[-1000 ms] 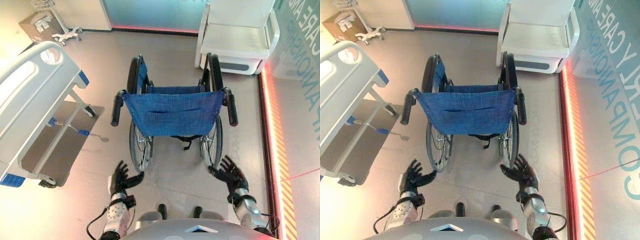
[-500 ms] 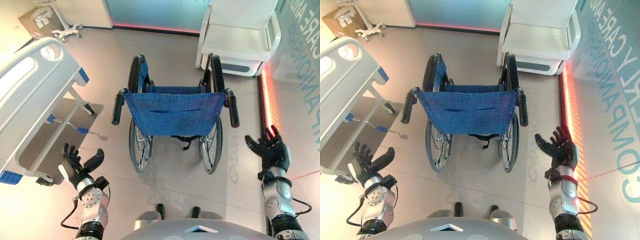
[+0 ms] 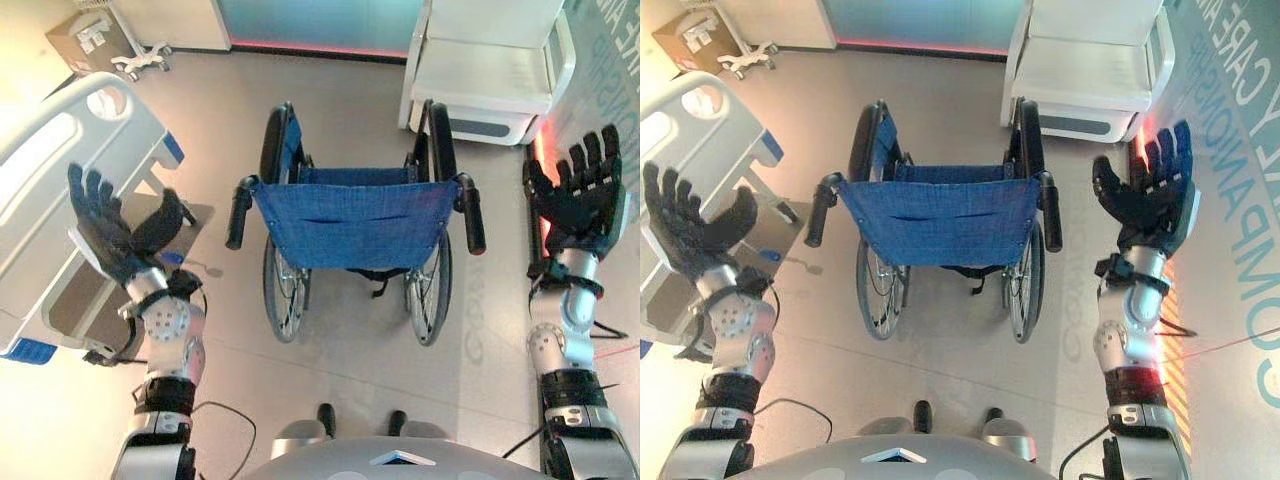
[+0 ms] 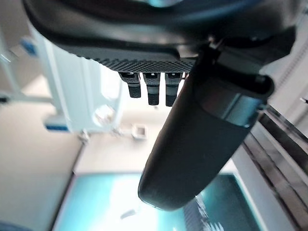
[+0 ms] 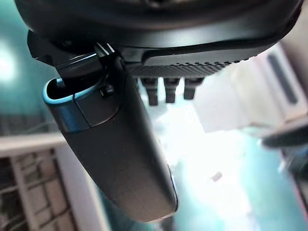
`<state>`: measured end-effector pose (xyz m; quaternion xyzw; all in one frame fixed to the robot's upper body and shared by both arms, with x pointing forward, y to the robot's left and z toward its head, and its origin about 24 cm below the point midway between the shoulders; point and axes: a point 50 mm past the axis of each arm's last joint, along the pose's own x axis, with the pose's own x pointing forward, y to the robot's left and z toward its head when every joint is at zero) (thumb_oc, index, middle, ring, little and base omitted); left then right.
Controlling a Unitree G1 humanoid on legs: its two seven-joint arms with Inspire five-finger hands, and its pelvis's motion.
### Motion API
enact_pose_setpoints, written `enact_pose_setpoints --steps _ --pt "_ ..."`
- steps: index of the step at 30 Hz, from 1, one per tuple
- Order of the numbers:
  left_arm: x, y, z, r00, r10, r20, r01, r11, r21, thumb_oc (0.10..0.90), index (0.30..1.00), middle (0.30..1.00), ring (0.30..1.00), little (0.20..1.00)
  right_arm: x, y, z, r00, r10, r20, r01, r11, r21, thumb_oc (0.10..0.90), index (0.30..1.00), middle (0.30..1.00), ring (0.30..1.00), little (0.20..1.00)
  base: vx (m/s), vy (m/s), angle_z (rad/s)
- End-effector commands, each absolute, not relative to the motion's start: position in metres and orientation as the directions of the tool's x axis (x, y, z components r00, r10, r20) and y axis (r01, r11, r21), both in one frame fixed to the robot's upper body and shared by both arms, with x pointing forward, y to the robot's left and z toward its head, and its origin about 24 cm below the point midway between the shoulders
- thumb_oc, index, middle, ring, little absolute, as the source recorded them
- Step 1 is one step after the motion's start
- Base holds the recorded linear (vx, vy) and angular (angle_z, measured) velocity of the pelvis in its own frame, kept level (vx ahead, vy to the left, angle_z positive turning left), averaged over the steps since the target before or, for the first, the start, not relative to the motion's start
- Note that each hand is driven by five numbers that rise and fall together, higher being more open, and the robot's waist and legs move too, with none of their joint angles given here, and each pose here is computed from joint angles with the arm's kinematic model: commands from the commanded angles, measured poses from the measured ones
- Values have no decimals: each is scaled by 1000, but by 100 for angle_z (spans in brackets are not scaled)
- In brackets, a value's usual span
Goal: Push the wheelchair next to the bed
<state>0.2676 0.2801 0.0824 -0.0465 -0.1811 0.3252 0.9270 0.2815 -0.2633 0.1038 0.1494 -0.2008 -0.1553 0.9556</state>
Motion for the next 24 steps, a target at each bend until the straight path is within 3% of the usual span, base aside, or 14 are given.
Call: enact_pose_setpoints --steps 1,13,24 --pt "289 281 149 680 478 556 -472 866 -166 800 900 900 900 900 294 -248 169 783 -207 586 87 970 226 800 900 900 900 900 0 0 0" --pt "301 264 150 839 232 493 -291 956 46 800 900 900 900 900 304 -223 154 899 28 438 -26 1000 -12 800 900 900 900 900 0 0 0" --pt "301 287 123 946 210 246 -278 916 290 800 900 900 900 900 301 -237 143 946 46 322 -15 995 -99 800 900 900 900 900 0 0 0"
